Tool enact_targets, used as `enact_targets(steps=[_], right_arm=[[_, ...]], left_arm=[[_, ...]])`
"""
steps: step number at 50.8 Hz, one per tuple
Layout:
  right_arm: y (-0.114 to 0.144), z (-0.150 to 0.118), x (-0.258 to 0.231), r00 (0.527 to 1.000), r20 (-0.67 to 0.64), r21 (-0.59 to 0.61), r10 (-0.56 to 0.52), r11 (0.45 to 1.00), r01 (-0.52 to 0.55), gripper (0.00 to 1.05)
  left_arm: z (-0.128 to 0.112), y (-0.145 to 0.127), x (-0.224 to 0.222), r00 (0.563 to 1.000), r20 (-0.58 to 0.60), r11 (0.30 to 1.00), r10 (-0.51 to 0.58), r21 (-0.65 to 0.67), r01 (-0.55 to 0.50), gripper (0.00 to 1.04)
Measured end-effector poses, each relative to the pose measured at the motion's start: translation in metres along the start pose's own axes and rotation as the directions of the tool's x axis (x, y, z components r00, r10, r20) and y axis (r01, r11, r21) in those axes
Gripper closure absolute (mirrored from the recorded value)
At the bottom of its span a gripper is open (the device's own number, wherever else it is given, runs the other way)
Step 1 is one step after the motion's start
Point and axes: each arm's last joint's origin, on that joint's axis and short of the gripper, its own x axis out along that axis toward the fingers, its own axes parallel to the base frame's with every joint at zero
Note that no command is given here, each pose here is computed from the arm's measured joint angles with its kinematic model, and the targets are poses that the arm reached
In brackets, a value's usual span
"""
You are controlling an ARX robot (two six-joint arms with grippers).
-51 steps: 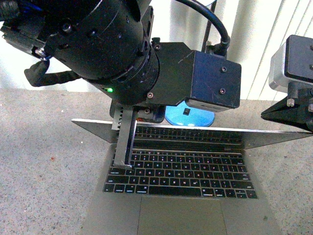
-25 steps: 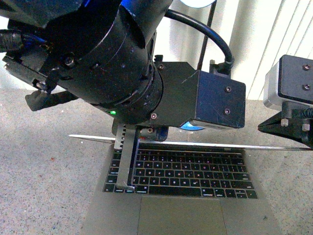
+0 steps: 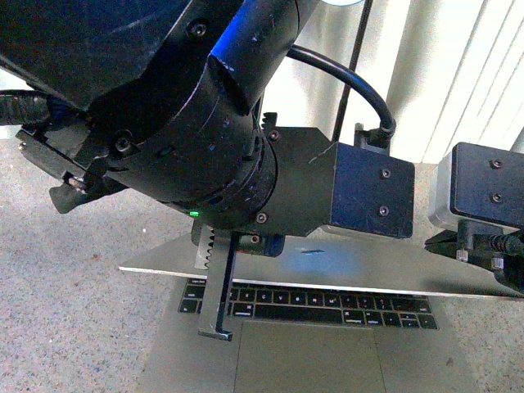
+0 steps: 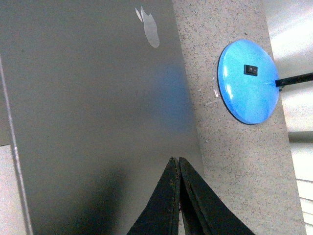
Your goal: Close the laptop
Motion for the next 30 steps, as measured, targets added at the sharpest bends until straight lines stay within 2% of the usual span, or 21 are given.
enact_targets(steps=[30], right_arm=[[0.013,-0.001,0.01,1.0,0.022,0.021,0.007,1.0,-0.007,1.02]], left_arm=[[0.005,-0.026,0.013,0.998,0.005,0.998,-0.057,-0.016,0.057,1.01]])
